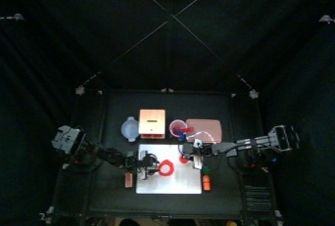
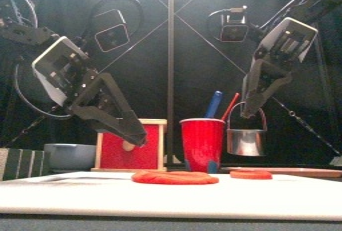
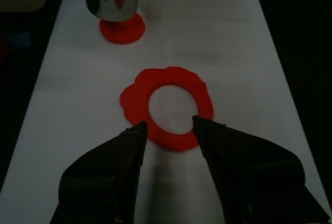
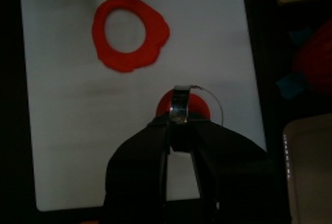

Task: Get the cutter from the drawer then cut the dough then place the extra dough in the bowl
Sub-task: Place the extra dough in the bowl

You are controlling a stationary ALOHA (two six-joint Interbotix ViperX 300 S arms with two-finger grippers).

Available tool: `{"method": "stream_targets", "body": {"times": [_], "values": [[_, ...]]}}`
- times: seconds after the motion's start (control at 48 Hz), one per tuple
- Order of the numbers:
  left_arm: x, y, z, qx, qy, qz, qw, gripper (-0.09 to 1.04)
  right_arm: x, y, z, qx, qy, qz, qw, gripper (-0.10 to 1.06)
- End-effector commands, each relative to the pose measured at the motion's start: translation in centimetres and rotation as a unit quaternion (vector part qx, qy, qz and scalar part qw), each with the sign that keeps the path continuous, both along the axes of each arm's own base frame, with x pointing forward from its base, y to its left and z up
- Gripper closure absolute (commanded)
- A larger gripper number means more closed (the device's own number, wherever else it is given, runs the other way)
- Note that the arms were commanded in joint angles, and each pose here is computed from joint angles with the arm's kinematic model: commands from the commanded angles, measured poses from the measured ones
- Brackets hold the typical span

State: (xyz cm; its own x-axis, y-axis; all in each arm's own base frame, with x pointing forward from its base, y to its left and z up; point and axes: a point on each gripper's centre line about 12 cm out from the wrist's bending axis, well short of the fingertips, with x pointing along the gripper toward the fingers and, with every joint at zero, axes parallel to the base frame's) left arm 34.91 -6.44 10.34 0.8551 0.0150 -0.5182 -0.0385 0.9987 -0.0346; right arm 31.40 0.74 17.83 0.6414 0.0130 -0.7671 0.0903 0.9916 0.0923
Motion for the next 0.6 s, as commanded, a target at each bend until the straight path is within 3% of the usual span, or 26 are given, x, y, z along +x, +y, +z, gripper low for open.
{"method": "stream_targets", "body": {"times": [0.021,0.167,0.604], "values": [[0.5,0.0,1.0,-0.002,-0.016,0.001,1.0,0.13,0.9,0.0,0.9,0.013,-0.02,-0.01,0.9997,0.43],[0.4,0.1,0.9,-0.002,-0.014,0.001,1.0,0.13,1.0,-0.4,-0.1,0.025,-0.008,-0.026,0.9993,0.43],[0.0,0.4,0.4,0.001,-0.007,0.004,1.0,0.13,1.1,-0.4,-0.6,0.052,0.002,-0.048,0.9975,0.43]]}}
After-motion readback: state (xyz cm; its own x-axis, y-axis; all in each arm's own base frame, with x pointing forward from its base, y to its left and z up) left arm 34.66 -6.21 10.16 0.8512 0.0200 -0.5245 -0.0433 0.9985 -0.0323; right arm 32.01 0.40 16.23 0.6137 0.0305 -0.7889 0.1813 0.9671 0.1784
